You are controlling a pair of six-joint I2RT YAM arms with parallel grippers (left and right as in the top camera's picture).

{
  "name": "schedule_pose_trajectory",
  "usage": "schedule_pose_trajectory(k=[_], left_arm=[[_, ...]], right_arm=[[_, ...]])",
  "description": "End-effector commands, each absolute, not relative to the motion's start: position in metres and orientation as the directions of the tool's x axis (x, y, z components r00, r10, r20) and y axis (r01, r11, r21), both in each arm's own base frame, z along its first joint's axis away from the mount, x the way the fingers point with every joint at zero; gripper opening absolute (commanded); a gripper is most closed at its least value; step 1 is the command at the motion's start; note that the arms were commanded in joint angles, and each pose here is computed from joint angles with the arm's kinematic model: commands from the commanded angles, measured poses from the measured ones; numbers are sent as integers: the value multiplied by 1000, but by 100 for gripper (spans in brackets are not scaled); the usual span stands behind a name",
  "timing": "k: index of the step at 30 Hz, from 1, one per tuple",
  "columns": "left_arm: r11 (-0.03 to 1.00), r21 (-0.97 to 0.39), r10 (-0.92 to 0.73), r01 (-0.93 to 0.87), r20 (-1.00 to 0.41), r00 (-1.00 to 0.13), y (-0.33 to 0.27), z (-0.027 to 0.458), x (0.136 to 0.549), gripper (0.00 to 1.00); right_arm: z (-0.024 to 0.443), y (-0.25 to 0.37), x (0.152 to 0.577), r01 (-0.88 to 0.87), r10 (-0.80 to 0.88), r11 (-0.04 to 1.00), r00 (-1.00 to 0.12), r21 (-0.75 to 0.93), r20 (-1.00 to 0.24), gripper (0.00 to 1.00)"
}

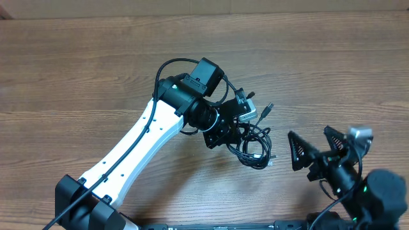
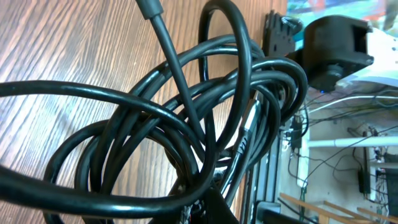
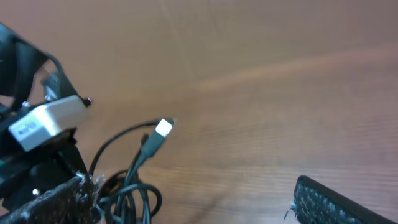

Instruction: Untangle cables

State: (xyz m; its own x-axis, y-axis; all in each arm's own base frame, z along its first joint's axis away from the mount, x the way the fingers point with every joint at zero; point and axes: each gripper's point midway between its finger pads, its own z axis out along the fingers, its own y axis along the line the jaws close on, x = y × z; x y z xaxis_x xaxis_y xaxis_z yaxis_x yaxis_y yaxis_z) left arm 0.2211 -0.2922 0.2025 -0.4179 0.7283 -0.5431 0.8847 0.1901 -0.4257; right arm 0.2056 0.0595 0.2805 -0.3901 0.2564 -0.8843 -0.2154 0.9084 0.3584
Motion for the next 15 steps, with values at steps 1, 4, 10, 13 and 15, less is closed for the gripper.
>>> schedule_pose_trajectory(k=[1,4,10,13,15], left_arm=[[128,-440,680,889,-613,-401,-300,229,216,4],[103,-456,652,884,-640,-406,-303,238,217,4],[-23,-452,560,892,-745,-363,-305,270,219,4],[-26,-452,543,892,-755,-367,-302,274,222,4],[-36,-458,534,888,-760,-370,-302,276,222,4]], right_arm=[[296,60,209,-204,240,911,-440,357,-865,100],[291,60,211,-170,237,913,-518,370,-822,100],[278,60,220,-139,235,916,-578,378,-781,100],[278,62,220,-144,234,913,-583,382,-778,100],[278,65,219,-159,231,906,-589,392,-774,100]])
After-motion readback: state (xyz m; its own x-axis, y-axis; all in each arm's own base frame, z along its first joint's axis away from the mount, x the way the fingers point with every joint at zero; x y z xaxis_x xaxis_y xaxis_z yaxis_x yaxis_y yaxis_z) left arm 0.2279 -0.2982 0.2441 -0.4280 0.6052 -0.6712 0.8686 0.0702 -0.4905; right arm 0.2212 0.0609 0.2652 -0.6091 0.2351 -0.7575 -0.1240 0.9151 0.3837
